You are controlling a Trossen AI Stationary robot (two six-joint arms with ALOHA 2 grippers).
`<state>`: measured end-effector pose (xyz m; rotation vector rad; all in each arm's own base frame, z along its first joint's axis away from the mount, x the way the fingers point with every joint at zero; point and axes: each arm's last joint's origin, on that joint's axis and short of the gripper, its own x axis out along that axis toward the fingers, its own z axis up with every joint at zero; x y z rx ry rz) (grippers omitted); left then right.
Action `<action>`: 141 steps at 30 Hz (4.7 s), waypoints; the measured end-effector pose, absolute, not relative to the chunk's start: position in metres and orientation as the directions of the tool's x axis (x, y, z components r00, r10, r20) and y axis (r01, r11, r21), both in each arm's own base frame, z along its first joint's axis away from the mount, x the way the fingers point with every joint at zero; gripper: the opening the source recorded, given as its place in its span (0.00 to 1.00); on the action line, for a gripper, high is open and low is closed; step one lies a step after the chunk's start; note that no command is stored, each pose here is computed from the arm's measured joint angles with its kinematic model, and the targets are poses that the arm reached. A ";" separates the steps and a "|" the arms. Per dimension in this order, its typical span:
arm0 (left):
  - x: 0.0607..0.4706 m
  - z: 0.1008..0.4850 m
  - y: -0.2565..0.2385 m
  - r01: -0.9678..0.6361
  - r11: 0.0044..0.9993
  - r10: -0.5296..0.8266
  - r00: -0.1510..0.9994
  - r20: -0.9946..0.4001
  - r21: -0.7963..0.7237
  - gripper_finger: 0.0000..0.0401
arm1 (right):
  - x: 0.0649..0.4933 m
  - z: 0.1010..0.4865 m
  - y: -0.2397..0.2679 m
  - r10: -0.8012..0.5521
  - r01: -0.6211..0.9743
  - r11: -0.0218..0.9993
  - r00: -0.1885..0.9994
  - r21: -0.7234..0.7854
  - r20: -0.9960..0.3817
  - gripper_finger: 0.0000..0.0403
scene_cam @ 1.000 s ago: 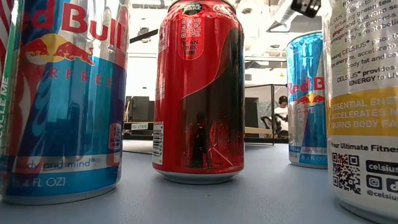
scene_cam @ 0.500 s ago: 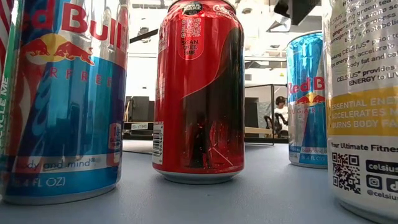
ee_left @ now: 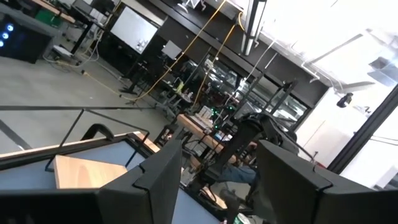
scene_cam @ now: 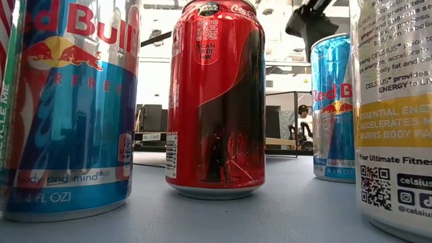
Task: Place canned beverage on shelf
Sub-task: Put the middle blue soda can on the shelf
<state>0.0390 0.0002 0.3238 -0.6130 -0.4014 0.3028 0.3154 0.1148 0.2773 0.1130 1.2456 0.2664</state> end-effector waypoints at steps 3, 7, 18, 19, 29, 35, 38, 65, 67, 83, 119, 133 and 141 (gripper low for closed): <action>0.039 0.324 0.000 -0.158 0.779 0.389 0.881 0.271 -0.607 0.48 | 0.321 0.269 0.118 0.229 -0.132 0.971 0.295 0.198 -0.928 0.91; 0.040 0.321 -0.001 -0.173 0.789 0.386 0.886 0.256 -0.589 0.48 | 0.325 0.261 0.118 0.209 -0.123 0.976 0.283 0.180 -0.936 0.90; 0.041 0.317 -0.001 -0.189 0.765 0.400 0.889 0.224 -0.616 0.48 | 0.325 0.255 0.119 0.159 -0.105 0.985 0.273 0.135 -0.949 0.58; 0.042 0.317 -0.001 -0.188 0.763 0.399 0.889 0.223 -0.618 0.48 | 0.325 0.256 0.119 0.158 -0.103 0.985 0.273 0.135 -0.949 0.54; 0.042 0.315 -0.002 -0.193 0.764 0.396 0.893 0.212 -0.616 0.48 | 0.323 0.261 0.114 0.147 -0.127 0.985 0.281 0.115 -0.948 0.49; 0.042 0.315 -0.002 -0.187 0.757 0.396 0.893 0.212 -0.626 0.48 | 0.323 0.295 0.088 0.081 -0.135 0.990 0.314 0.040 -0.946 0.49; 0.042 0.315 -0.002 -0.186 0.756 0.396 0.894 0.212 -0.627 0.48 | 0.326 0.312 0.068 0.059 -0.145 0.989 0.329 0.011 -0.943 0.49; 0.042 0.313 0.000 -0.279 0.715 0.483 0.860 0.164 -0.641 0.48 | 0.344 0.341 -0.133 -0.126 -0.487 0.765 0.529 -0.421 -0.839 0.49; 0.042 0.313 0.001 -0.295 0.707 0.498 0.853 0.157 -0.643 0.48 | 0.348 0.338 -0.143 -0.138 -0.481 0.764 0.529 -0.430 -0.837 0.49; 0.041 0.310 0.002 -0.335 0.663 0.546 0.828 0.127 -0.669 0.48 | 0.359 0.323 -0.180 0.001 -0.478 0.852 0.407 -0.212 -0.913 0.49; 0.042 0.309 0.001 -0.347 0.672 0.545 0.830 0.120 -0.654 0.48 | 0.359 0.316 -0.193 -0.155 -0.163 0.958 0.394 -0.234 -0.906 0.67; 0.042 0.309 0.001 -0.346 0.674 0.544 0.830 0.121 -0.653 0.48 | 0.363 0.333 -0.188 -0.344 0.516 0.848 0.354 -0.126 -0.870 0.67; 0.042 0.309 0.001 -0.326 0.679 0.528 0.840 0.128 -0.658 0.48 | 0.367 0.334 -0.177 -0.473 0.766 0.633 0.272 -0.109 -0.838 0.67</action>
